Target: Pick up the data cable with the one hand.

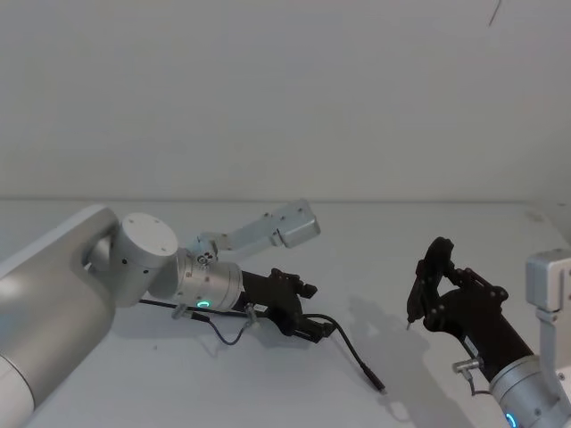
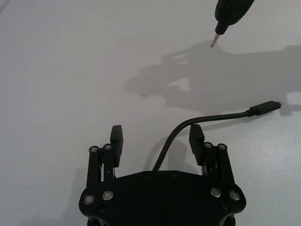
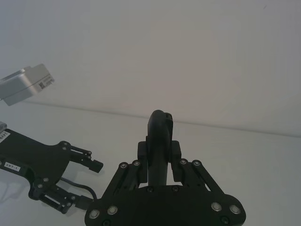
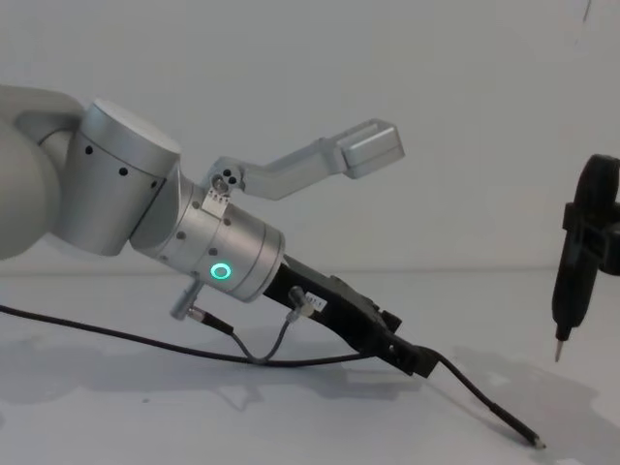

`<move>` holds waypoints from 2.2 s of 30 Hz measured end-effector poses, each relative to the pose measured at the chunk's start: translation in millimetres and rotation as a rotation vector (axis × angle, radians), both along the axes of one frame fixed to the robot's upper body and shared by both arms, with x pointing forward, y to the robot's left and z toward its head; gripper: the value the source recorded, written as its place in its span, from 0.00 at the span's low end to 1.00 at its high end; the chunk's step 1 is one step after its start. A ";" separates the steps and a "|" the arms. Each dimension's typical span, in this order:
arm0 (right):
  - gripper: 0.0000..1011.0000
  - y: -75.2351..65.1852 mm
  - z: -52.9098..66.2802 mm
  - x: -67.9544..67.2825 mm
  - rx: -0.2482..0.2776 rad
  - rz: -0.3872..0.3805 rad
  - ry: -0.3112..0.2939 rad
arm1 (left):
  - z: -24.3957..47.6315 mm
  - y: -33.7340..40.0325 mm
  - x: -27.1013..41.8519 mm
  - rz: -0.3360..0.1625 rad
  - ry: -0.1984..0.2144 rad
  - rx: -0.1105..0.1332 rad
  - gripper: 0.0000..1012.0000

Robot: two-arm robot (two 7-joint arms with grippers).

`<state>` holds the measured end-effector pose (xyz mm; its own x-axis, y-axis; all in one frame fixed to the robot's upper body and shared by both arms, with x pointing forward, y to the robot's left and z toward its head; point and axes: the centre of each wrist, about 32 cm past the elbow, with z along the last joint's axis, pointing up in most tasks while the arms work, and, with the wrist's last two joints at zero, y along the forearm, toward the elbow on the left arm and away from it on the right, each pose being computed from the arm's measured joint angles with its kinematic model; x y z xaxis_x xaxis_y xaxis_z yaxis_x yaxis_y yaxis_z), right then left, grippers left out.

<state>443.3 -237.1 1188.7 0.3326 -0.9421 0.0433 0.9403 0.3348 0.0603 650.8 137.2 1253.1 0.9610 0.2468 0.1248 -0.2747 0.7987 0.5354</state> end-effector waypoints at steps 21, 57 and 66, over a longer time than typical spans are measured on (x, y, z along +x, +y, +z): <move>0.28 0.0 0.0 0.0 0.000 0.000 0.000 | -1.4 -0.7 1.2 -0.001 0.006 0.003 0.22; 0.28 -5.3 4.7 1.7 0.000 -0.005 -0.051 | 2.4 16.1 -7.5 0.018 -0.074 -0.084 0.05; 0.28 -9.5 17.7 1.4 0.005 0.010 -0.114 | 7.5 26.0 -17.2 0.010 -0.123 -0.113 0.05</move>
<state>444.7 -246.6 1206.4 0.3348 -0.9392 0.0766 0.9241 0.3432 0.1679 633.6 163.2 1260.6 0.9376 0.2755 0.2123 -0.3409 0.8490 0.4037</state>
